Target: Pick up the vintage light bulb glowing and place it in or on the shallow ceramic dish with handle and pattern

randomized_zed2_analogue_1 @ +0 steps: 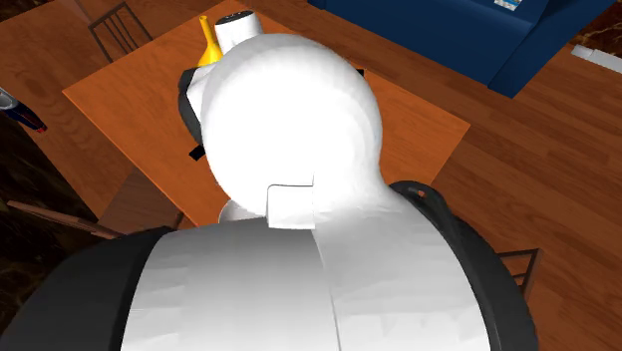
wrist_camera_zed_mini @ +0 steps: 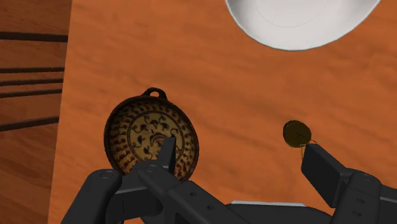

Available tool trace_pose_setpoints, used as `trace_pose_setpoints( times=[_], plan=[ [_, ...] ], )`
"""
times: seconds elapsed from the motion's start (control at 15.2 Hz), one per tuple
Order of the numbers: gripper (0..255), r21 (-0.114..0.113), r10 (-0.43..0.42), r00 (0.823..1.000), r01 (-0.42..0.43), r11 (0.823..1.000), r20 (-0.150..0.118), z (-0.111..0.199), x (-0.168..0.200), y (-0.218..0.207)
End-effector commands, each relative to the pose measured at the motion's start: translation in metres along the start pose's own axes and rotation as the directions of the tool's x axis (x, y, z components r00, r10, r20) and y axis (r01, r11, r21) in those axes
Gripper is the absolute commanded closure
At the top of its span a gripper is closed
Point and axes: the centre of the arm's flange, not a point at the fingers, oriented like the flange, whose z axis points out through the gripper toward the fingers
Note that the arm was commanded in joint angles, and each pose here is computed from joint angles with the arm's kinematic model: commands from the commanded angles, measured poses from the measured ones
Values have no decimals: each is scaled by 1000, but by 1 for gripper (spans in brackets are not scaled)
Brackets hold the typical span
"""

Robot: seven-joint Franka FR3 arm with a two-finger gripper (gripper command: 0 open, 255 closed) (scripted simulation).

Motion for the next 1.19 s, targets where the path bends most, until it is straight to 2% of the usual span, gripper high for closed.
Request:
trace_pose_setpoints(
  times=[0.0, 0.46, 0.99, 1.12],
  plan=[
    [0, -10, -8, 1000, 8, 1000, 7, 15, 12, -22],
    [0, -40, -38, 999, 39, 998, 33, 61, 42, -103],
    [0, -40, -39, 999, 40, 998, 34, 103, 41, -104],
    [0, -40, -39, 999, 40, 998, 34, 103, 41, -104]
  ],
)
